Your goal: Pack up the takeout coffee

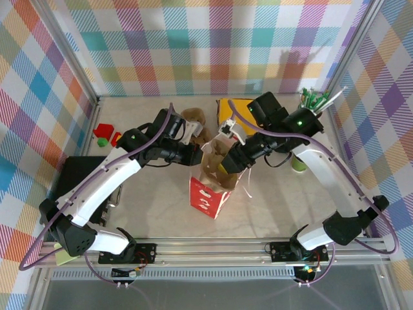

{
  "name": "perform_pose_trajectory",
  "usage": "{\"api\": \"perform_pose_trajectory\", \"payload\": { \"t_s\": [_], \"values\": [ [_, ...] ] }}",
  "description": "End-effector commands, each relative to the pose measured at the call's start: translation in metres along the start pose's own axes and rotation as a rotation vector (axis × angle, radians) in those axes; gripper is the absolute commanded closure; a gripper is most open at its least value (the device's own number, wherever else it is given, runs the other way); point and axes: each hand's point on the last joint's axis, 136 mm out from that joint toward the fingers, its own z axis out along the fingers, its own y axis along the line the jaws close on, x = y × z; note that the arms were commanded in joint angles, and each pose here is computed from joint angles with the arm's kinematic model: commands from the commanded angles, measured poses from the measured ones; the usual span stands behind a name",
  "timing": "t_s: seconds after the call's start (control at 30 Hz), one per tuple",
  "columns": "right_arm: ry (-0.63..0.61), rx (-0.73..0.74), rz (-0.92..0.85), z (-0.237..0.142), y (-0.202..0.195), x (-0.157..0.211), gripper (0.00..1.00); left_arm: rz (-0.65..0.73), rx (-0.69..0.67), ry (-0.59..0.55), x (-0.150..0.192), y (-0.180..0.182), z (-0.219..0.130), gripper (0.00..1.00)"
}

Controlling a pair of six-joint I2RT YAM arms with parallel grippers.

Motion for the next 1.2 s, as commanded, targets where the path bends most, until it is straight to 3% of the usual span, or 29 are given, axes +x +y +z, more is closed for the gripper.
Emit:
{"api": "perform_pose_trajectory", "payload": {
  "t_s": [0.0, 0.3, 0.8, 1.17],
  "values": [
    [0.011, 0.019, -0.088, 0.010, -0.011, 0.003, 0.60, 0.077, 0.087, -0.020, 0.000, -0.018, -0.005, 1.00],
    [0.076, 0.144, -0.044, 0.026, -0.066, 0.016, 0.60, 0.123, 0.153, 0.008, 0.008, -0.027, -0.003, 1.00],
    [0.062, 0.278, 0.077, 0.035, -0.104, 0.032, 0.62, 0.148, 0.164, 0.018, 0.015, -0.026, -0.001, 1.00],
    [0.119, 0.391, 0.140, 0.037, -0.128, 0.051, 0.62, 0.149, 0.165, 0.004, 0.013, -0.026, 0.001, 1.00]
  ]
}}
